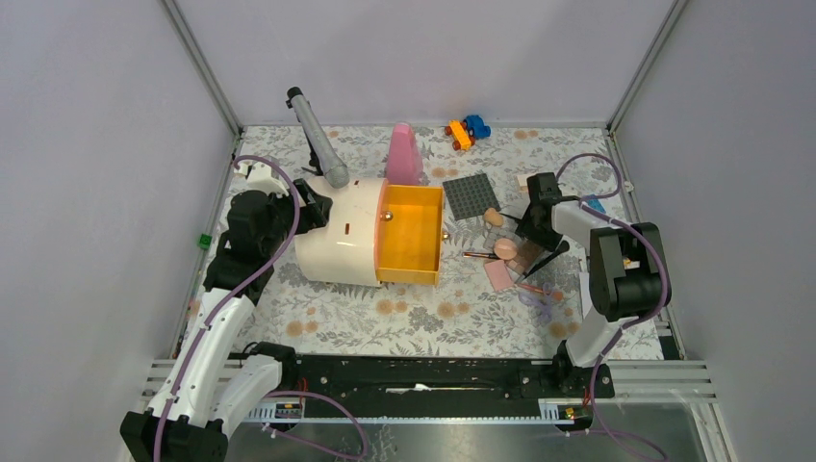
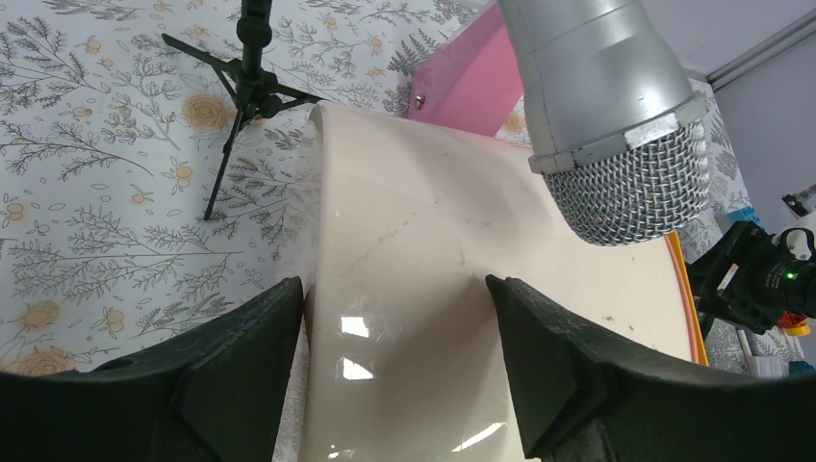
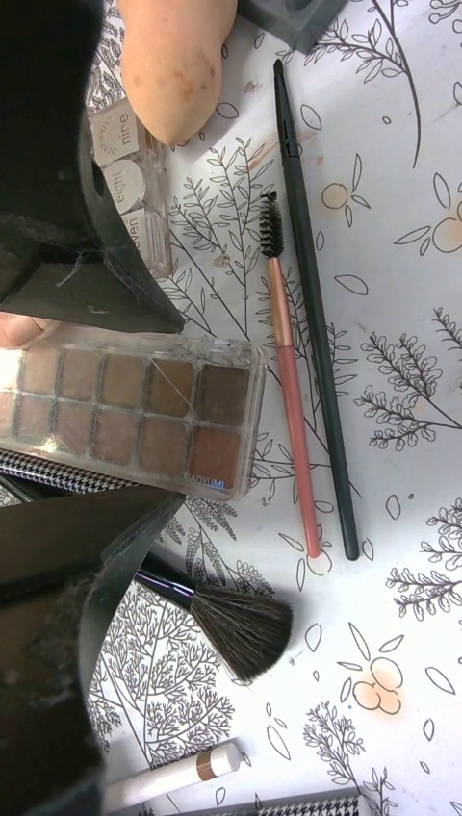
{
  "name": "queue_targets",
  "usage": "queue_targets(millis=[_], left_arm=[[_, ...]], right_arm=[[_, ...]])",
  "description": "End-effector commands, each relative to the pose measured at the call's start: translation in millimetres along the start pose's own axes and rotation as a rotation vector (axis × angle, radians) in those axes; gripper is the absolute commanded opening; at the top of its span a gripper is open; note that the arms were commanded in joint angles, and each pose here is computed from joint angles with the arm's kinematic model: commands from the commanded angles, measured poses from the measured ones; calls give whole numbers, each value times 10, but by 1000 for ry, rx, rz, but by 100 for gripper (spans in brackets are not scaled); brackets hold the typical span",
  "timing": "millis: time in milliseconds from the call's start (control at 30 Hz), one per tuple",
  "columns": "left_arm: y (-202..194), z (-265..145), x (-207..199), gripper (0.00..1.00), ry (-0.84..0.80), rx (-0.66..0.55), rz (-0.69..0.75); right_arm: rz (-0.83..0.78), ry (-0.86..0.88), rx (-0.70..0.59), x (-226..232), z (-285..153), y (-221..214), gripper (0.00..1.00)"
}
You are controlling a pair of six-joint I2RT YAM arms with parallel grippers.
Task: Organize the makeup
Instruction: Pick up the makeup from the center of the board.
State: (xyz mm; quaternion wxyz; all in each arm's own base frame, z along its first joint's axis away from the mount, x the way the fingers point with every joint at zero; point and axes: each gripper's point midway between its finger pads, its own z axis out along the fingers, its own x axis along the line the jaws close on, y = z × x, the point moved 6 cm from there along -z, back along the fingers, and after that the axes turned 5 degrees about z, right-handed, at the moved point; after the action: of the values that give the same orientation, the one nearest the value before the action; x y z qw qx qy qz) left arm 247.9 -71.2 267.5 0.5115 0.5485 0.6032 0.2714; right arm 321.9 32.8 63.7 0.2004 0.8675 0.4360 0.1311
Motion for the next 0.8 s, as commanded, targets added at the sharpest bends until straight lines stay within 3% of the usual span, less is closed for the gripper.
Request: queue_targets(millis=[0,333,633,767], left_arm=[[-510,-24,178,73,62,243,27],[-513,-21,180,73,63,244,27],[-513,-22,176,73,60,245,27],[-512,-21,177,73,61,245,27]], right_arm=[[8,1,-58,9,-153,168,50],[28,84,-256,-4,-677,528,49],[13,92,-302,-65,-852,588,48],[18,177,-320,-2,-1039,645,47]])
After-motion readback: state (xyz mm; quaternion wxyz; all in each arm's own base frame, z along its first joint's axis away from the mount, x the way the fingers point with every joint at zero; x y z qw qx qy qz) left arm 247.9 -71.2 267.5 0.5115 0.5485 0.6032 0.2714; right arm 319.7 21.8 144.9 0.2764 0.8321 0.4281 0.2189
